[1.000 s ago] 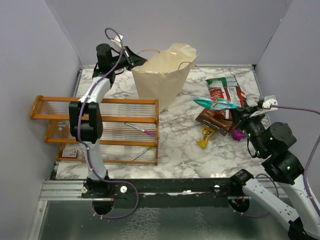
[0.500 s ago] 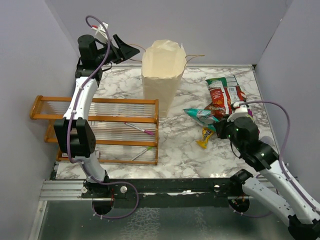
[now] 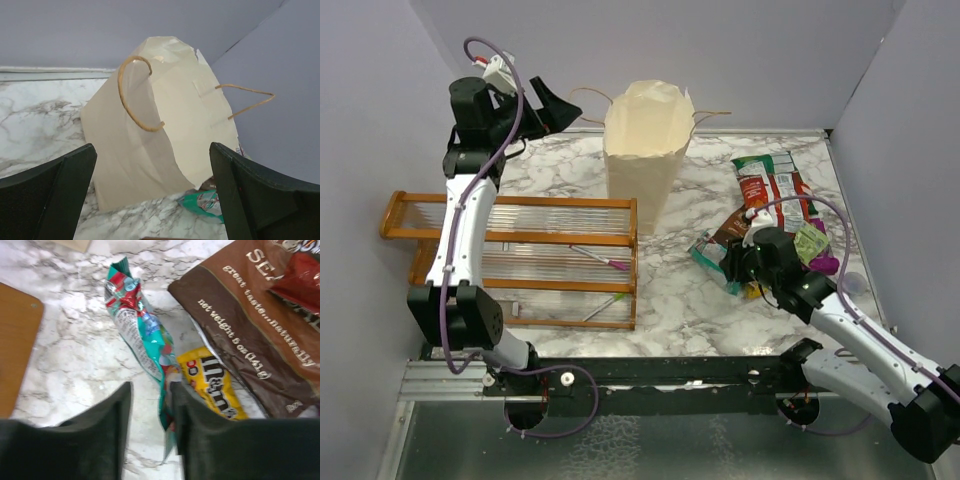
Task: Take the snacks out of the paper bag
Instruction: Place the snack at the center of the board, then reset both arms
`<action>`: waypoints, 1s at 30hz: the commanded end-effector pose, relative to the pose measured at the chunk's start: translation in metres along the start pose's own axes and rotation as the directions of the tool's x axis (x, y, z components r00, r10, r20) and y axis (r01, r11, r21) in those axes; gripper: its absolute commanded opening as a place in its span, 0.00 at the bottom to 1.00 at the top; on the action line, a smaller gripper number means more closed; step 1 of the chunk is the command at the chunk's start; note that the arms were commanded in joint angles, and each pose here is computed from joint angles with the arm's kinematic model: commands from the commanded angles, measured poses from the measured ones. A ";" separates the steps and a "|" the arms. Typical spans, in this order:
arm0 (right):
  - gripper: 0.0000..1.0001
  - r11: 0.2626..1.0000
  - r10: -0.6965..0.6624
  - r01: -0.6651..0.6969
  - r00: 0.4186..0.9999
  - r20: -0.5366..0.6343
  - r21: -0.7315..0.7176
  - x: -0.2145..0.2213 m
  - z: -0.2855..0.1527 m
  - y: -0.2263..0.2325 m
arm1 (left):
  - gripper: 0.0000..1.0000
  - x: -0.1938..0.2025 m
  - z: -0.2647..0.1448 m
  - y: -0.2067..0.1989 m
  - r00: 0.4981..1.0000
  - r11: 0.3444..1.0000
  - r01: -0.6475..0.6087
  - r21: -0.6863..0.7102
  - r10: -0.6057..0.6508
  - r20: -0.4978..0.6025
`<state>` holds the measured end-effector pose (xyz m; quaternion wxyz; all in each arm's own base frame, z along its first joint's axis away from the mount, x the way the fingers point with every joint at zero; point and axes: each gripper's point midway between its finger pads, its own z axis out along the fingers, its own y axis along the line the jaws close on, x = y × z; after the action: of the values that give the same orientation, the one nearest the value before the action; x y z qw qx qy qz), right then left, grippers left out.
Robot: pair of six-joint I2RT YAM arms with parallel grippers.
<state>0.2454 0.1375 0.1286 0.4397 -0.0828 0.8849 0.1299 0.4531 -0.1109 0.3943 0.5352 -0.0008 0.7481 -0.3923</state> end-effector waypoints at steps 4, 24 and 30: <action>0.71 0.993 0.012 0.003 0.992 0.124 -0.120 -0.044 -0.027 0.024 | 0.99 -0.007 -0.070 -0.029 0.984 0.981 -0.150 -0.119 0.160 0.076; 0.99 0.991 0.131 -0.057 0.508 0.851 -0.119 -0.259 -0.305 -0.004 | 0.99 -0.054 -0.214 -0.146 0.818 0.894 -0.387 -0.224 0.446 0.365; 0.99 0.996 0.087 -0.042 0.421 0.903 -0.076 -0.277 -0.344 -0.011 | 0.99 -0.056 -0.248 -0.154 0.753 0.838 -0.436 -0.330 0.540 0.376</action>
<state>0.1566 0.0457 0.5340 0.8218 0.0203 0.5223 0.2267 0.2325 -0.0676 0.5501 0.7538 0.0535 0.6211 -0.2077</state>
